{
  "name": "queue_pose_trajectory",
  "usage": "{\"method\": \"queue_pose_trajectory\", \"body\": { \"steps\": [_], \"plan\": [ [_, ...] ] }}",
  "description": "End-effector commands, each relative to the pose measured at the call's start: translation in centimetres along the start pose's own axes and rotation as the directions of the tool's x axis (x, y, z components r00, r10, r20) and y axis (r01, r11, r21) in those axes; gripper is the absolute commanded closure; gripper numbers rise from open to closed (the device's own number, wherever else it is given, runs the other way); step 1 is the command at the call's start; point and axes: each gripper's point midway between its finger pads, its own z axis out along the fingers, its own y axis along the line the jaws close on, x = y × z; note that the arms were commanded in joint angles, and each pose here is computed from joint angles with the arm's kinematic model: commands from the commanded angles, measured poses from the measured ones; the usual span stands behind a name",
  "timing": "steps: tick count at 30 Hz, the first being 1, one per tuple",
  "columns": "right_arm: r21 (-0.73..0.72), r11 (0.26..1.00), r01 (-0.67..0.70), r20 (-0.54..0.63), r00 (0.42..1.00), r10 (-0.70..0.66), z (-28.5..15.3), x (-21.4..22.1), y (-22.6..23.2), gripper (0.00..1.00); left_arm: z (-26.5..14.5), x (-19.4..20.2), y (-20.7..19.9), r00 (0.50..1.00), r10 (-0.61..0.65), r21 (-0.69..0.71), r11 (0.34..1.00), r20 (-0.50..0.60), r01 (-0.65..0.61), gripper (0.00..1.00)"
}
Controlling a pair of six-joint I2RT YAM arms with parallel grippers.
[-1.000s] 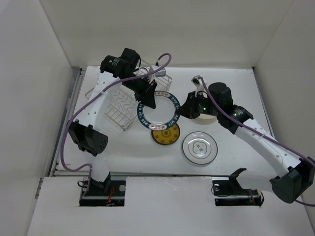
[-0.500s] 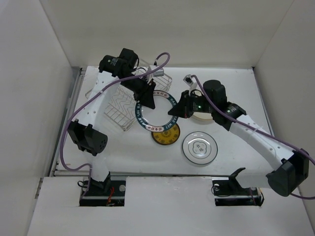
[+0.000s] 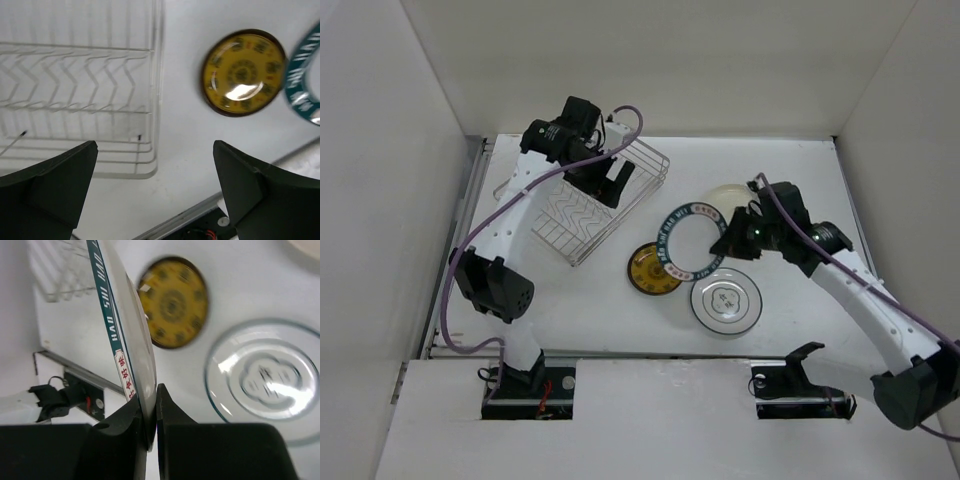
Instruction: Unload the plates from the dish rack
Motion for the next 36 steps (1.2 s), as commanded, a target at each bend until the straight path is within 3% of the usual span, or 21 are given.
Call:
{"method": "queue_pose_trajectory", "body": {
  "steps": [1, 10, 15, 22, 23, 24, 27, 28, 31, 34, 36],
  "plan": [
    [0.232, 0.961, -0.153, -0.080, 0.981, 0.175, -3.8, 4.8, -5.1, 1.00, -4.9, -1.0, 4.1, 0.990, -0.053, -0.304, 0.948, 0.128, 0.090, 0.00],
    [0.389, 0.867, -0.312, -0.091, 0.924, 0.373, -5.1, 12.1, -10.8, 1.00, -5.8, 0.1, 4.6, 0.991, -0.042, -0.340, 0.937, 0.127, 0.084, 0.00],
    [0.467, 0.809, -0.356, 0.018, 0.919, 0.394, -4.2, 11.1, -13.2, 1.00, -5.6, 0.3, 4.6, 0.992, -0.045, -0.339, 0.937, 0.119, 0.083, 0.00],
    [0.499, 0.784, -0.369, 0.045, 0.915, 0.402, -2.2, 11.4, -15.0, 0.97, -6.0, 0.3, 4.6, 0.992, -0.034, -0.341, 0.937, 0.124, 0.075, 0.00],
    [0.509, 0.778, -0.367, 0.038, 0.913, 0.406, -2.2, 11.9, -15.4, 0.94, -6.0, 0.3, 4.6, 0.992, -0.034, -0.341, 0.937, 0.124, 0.075, 0.00],
    [0.511, 0.777, -0.367, 0.027, 0.910, 0.413, -1.8, 11.9, -15.4, 0.80, -6.0, 0.3, 4.6, 0.992, -0.034, -0.341, 0.937, 0.124, 0.075, 0.00],
    [0.525, 0.769, -0.365, 0.003, 0.904, 0.427, -1.8, 12.4, -15.5, 0.53, -6.0, 0.3, 4.6, 0.992, -0.034, -0.341, 0.937, 0.124, 0.075, 0.00],
    [0.549, 0.755, -0.360, -0.013, 0.899, 0.438, -1.9, 13.0, -15.8, 0.40, -6.0, 0.3, 4.6, 0.992, -0.034, -0.341, 0.937, 0.124, 0.075, 0.00],
    [0.569, 0.742, -0.355, -0.026, 0.894, 0.448, -2.3, 13.6, -16.0, 0.22, -5.9, 0.3, 4.5, 0.992, -0.025, -0.334, 0.940, 0.122, 0.065, 0.00],
    [0.570, 0.745, -0.346, -0.023, 0.900, 0.436, -2.8, 13.0, -15.6, 0.13, -5.9, 0.3, 4.5, 0.992, -0.025, -0.334, 0.940, 0.122, 0.065, 0.00],
    [0.563, 0.750, -0.348, -0.018, 0.902, 0.432, -3.1, 12.4, -15.1, 0.00, -5.9, 0.3, 4.5, 0.992, -0.025, -0.334, 0.940, 0.122, 0.065, 0.00]
  ]
}}
